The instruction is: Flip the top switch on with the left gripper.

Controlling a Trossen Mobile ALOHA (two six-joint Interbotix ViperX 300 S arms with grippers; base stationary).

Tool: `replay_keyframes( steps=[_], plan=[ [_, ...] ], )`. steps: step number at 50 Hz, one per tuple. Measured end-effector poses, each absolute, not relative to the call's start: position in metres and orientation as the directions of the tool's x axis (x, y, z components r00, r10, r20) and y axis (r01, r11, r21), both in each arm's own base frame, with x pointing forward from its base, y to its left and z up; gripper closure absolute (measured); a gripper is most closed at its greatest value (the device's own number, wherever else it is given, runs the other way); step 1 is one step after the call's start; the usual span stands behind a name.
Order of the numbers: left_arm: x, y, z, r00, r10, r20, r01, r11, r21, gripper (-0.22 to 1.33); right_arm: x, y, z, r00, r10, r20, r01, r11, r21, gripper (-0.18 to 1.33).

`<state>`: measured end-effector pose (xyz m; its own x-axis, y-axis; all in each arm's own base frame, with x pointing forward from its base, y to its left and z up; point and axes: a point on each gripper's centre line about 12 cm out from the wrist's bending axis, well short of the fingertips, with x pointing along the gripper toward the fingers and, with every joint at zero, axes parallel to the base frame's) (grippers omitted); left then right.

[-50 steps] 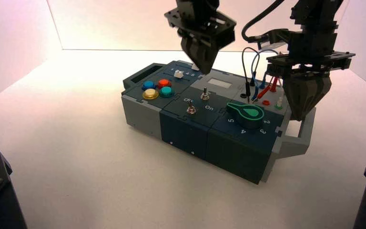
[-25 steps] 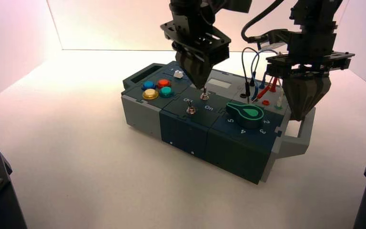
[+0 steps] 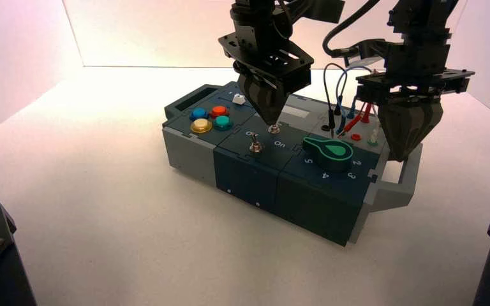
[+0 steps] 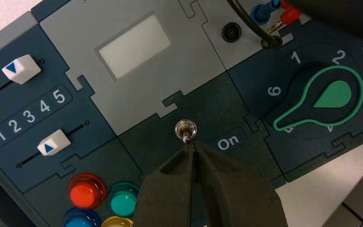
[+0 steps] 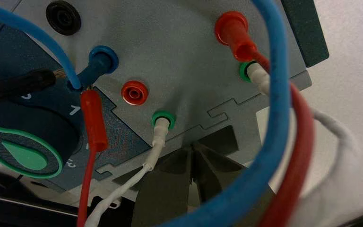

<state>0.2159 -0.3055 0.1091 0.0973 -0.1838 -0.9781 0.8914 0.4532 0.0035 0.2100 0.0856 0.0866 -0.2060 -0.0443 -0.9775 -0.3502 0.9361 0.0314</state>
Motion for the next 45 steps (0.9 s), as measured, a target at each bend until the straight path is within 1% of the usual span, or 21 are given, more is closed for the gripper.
replay_keyframes(
  steps=[9, 20, 38, 45],
  plan=[
    [0.214, -0.303, 0.107, 0.092, -0.173, -0.981, 0.892, 0.451, 0.004, 1.28, 0.21, 0.085, 0.087, -0.208, -0.043, -0.977, -0.348, 0.937, 0.032, 1.3],
    [0.206, -0.286, 0.093, 0.065, -0.125, -0.99, 0.893, 0.45, 0.002, 1.28, 0.21, 0.085, 0.087, -0.206, -0.043, -0.978, -0.349, 0.937, 0.033, 1.3],
    [0.211, -0.283, 0.095, 0.089, -0.143, -0.986, 0.887, 0.462, 0.013, 1.28, 0.21, 0.085, 0.086, -0.209, -0.045, -0.977, -0.35, 0.936, 0.032, 1.3],
    [0.22, -0.29, 0.103, 0.117, -0.164, -0.98, 0.89, 0.455, 0.031, 1.28, 0.21, 0.086, 0.086, -0.209, -0.045, -0.977, -0.352, 0.936, 0.032, 1.3]
  ],
)
